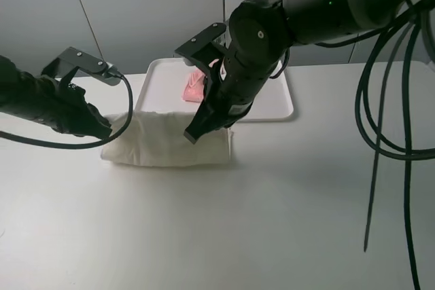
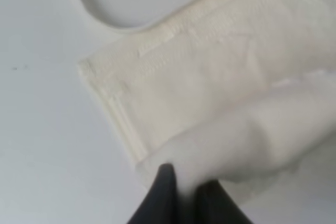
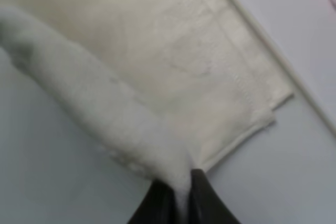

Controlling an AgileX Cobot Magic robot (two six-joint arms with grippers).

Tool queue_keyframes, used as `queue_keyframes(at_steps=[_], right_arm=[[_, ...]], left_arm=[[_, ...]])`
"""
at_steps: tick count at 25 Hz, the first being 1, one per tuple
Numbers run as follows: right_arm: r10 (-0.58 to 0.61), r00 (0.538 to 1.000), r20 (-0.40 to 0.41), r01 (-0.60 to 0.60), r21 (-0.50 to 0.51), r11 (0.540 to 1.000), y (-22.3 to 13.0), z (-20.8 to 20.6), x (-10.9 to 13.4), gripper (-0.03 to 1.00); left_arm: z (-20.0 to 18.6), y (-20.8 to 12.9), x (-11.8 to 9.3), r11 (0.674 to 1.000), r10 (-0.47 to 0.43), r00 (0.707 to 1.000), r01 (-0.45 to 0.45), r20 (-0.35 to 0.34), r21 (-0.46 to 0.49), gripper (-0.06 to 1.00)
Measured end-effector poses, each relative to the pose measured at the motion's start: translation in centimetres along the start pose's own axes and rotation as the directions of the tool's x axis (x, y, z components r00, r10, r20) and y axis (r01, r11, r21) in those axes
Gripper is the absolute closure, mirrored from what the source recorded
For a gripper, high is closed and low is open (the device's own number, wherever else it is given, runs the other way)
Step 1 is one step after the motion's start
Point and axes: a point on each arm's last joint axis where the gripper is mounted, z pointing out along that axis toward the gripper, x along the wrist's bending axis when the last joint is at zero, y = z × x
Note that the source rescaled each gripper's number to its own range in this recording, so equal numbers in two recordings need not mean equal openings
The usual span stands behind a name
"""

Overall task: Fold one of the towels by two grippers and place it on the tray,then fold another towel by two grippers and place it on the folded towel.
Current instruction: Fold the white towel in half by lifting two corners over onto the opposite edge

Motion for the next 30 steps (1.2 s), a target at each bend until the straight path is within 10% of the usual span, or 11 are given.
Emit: queue_keyframes(at_steps=[24,27,30], right_arm=[[0.105,0.994,0.005,-0.104,-0.105,0.989,0.1,5.6,-2.2,0.97],[0.105,0.994,0.004,-0.104,-0.122,0.987,0.3,5.6,-2.2,0.86],[0.105,0.994,0.005,-0.104,-0.111,0.988,0.2,5.6,-2.3,0.51]], left_arm=[[2.8,1.8,1.0,0.998,-0.065,0.998,0.065,-0.001,0.015,0.93],[2.8,1.8,1.0,0.996,-0.086,0.996,0.086,-0.004,0.015,0.92],[2.8,1.8,1.0,0.996,-0.089,0.996,0.089,-0.008,0.013,0.70]])
